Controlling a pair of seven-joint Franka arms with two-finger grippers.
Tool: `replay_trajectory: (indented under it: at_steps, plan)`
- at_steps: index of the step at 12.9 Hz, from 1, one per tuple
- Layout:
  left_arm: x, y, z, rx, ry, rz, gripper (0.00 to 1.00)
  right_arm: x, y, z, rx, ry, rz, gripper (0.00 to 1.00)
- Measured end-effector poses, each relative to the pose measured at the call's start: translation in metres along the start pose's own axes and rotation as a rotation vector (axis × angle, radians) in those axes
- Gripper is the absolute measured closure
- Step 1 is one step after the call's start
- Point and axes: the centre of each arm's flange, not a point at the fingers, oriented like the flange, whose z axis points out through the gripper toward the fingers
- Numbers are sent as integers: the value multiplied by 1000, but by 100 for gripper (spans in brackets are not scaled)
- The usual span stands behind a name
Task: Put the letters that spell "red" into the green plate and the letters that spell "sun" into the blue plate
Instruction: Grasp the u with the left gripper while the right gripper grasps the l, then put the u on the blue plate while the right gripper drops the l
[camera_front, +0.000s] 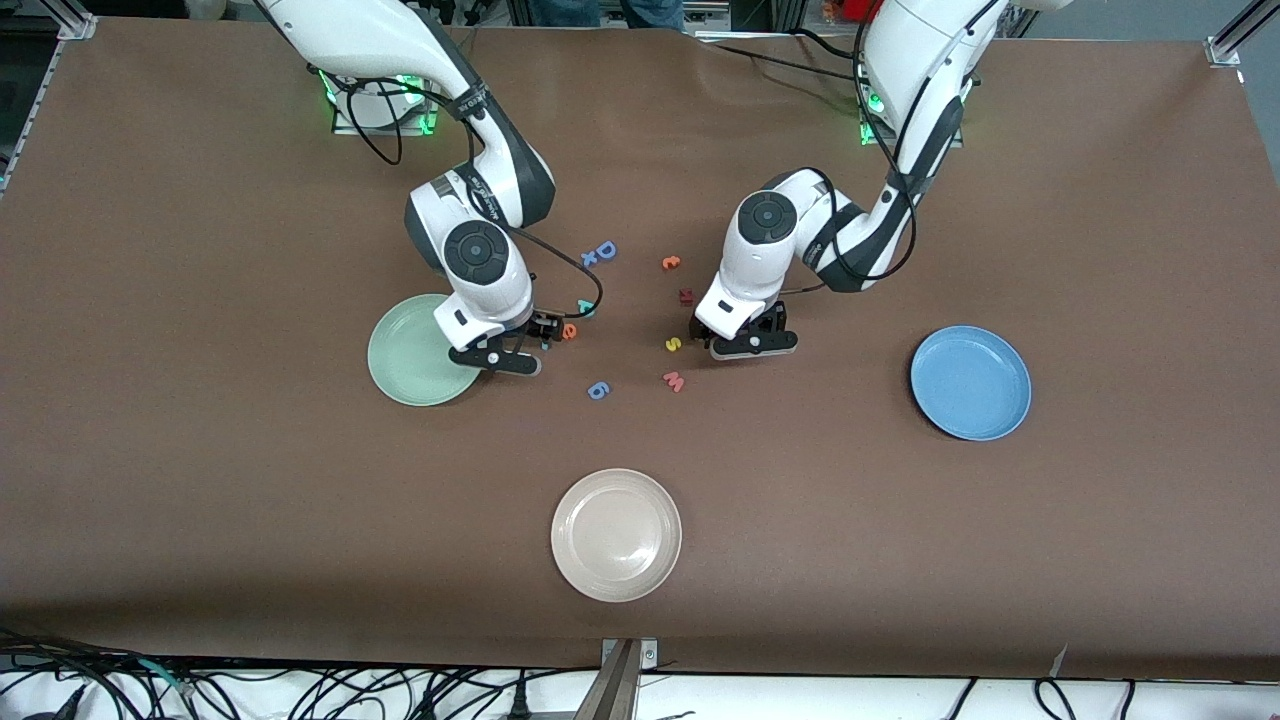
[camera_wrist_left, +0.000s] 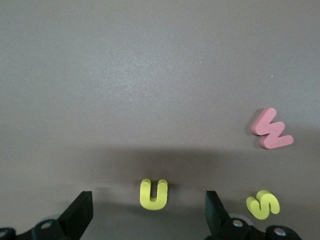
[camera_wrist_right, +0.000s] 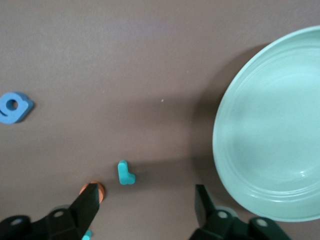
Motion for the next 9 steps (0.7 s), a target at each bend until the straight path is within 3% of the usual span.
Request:
replay_trajectory:
  at_steps: [3,6,7,8,9]
  plan:
    - [1,2,10,4,-8,0,6,-11,-4,21,29,-5,4,22]
    - [2,3,10,3,-8,0,42,-12,-6,35,39,2,5,28]
    - [3,3,9,1,-6,0,50,-11,-7,36,43,6,6,36]
    - [3,3,9,1,-6,0,52,-10,-8,39,52,16,7,43]
    - [3,4,8,0,-4,1,60,-9,-9,43,61,27,8,43]
